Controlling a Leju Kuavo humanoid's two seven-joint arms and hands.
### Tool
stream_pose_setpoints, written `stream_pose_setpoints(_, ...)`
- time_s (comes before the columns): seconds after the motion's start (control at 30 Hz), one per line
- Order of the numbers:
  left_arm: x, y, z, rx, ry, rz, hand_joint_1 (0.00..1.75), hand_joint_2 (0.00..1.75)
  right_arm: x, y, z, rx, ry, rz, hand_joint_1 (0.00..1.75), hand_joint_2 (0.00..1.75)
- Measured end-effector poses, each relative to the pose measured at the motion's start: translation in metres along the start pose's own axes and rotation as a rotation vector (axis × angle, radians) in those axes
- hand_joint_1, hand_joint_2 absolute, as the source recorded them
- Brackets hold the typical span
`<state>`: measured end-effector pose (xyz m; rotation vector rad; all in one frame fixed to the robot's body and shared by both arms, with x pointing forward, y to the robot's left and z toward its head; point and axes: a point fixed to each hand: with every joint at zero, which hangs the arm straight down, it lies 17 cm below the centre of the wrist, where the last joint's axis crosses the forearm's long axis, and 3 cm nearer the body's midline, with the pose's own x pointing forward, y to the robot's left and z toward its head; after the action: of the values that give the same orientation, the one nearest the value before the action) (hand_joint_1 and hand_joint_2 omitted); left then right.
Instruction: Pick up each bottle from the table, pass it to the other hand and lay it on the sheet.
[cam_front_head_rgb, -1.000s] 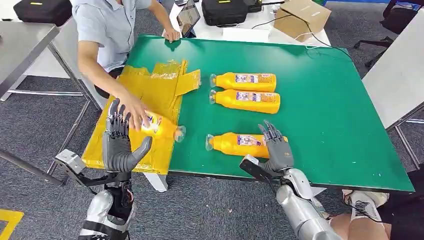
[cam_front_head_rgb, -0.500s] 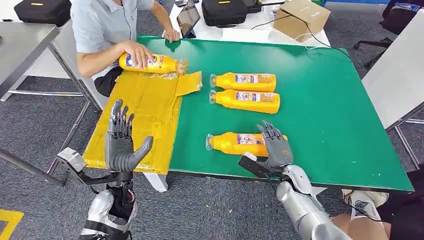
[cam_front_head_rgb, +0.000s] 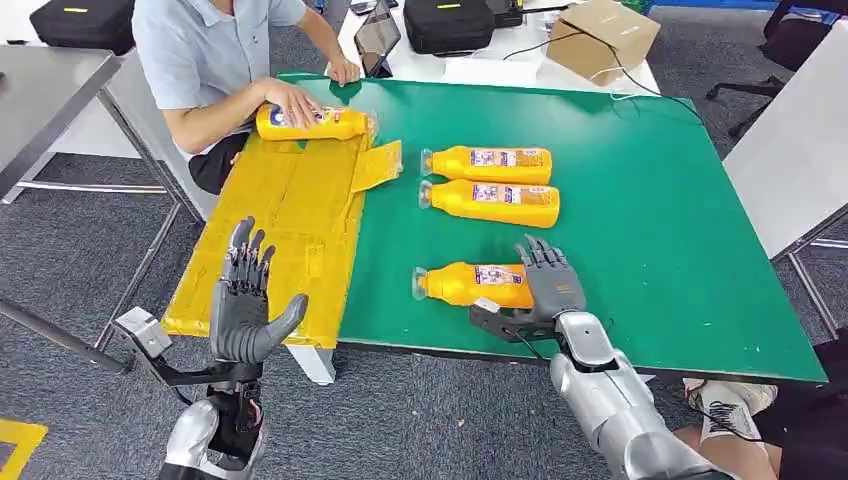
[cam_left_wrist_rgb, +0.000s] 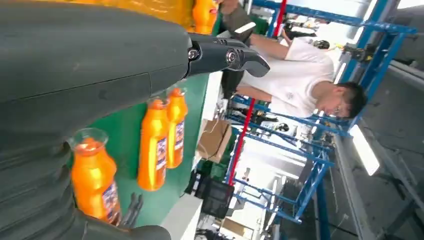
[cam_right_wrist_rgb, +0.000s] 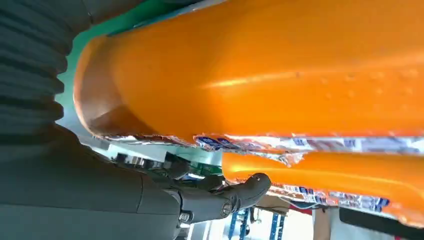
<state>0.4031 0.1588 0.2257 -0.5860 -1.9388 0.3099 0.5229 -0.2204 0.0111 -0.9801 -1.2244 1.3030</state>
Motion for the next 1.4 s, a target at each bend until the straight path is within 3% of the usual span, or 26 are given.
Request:
stream_pose_setpoints(0.07,-0.003,0.001,0.002,-0.001,0.018,0.017,0.0,1.75,0.0,0.0,-0.002,0.021,0.0,0.021,0.0,1.75)
stream_pose_setpoints(0.1,-0.004,0.002,0.003,-0.001,0.026,0.024,0.0,1.75,-0.001,0.0,-0.003,0.029,0.0,0.029,1.31,1.75)
stream_pose_setpoints(0.13,-0.004,0.002,0.004,-0.002,0.029,0.025,0.0,1.75,-0.001,0.0,-0.004,0.038,0.001,0.034,1.69,1.75)
stream_pose_setpoints(0.17,-0.004,0.003,0.004,0.0,0.031,0.024,0.0,1.75,-0.001,0.002,-0.004,0.056,0.001,0.04,1.75,1.75)
stream_pose_setpoints(0.43,-0.002,0.006,0.003,-0.007,0.027,0.019,0.0,1.75,-0.021,0.018,-0.007,0.204,0.014,0.036,1.75,1.75)
stream_pose_setpoints(0.93,-0.006,0.005,-0.003,-0.037,0.03,0.008,0.0,1.75,-0.03,0.034,0.003,0.292,-0.073,-0.139,1.75,1.75)
stream_pose_setpoints(1.13,-0.008,0.009,-0.005,-0.021,0.027,-0.001,0.0,1.75,-0.01,0.024,0.013,0.174,-0.187,-0.4,1.75,1.75)
stream_pose_setpoints(1.4,-0.008,0.038,-0.007,0.166,-0.004,-0.181,0.0,1.75,0.026,-0.004,0.038,-0.076,-0.251,-0.696,1.75,1.75)
